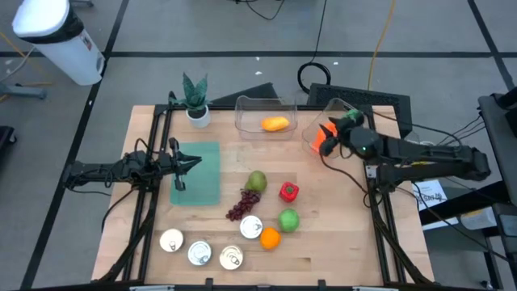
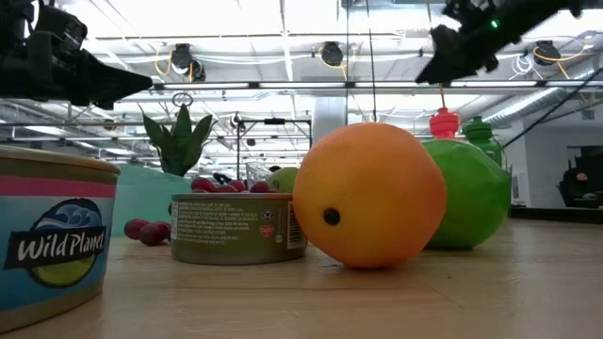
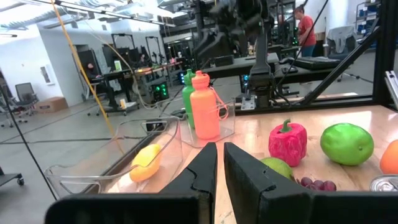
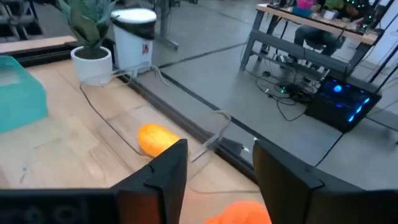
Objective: Pick & Place Food Item
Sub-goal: Put the blue pink tuna can into the green bin
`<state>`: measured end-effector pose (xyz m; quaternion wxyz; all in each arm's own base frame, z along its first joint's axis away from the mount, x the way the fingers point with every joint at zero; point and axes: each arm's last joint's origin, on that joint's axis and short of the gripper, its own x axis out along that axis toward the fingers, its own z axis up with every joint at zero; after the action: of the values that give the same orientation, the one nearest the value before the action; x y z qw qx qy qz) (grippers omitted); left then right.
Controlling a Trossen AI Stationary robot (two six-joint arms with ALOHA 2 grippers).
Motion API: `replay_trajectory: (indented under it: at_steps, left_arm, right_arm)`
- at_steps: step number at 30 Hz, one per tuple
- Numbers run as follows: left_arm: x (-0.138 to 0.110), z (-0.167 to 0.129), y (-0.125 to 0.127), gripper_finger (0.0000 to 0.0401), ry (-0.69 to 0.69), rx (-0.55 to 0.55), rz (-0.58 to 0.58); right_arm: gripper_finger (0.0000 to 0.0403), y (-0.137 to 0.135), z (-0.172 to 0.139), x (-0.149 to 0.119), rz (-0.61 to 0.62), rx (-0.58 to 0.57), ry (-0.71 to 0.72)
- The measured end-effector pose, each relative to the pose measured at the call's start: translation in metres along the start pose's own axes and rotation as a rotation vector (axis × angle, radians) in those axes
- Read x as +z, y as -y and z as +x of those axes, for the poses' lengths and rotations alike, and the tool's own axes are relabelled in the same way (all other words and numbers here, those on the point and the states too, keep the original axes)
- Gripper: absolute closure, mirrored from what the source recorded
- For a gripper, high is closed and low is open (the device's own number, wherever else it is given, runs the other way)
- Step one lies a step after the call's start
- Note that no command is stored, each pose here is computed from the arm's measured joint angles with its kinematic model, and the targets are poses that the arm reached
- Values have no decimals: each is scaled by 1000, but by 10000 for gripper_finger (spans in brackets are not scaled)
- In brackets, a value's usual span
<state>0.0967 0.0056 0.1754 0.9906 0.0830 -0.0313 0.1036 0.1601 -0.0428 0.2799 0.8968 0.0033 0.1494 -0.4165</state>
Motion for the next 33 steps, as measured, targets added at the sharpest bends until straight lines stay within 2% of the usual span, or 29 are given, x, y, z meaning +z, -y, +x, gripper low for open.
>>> replay_trajectory:
  at_steps: [5,11,20,28,31,33]
  left_arm:
    - [0,0,0,359,0,0,0]
    - [0,0,0,359,1,0,0]
    - [0,0,0,359,0,0,0]
    - [3,0,0,359,30,-9,-7]
    - [5,0,0,359,55,-38,-71]
    - [8,0,0,359,83,-54,-143]
  right_arm:
    - [251,2,-4,-29,-11,76,44]
    - [275,0,-13,-49,-26,166,121]
    - [315,-11,-20,-80,-24,492,397]
    - [350,-11,-22,-97,-24,604,447]
    - [362,-12,-23,-105,-11,682,462]
    - [369,-11,-26,-100,17,721,519]
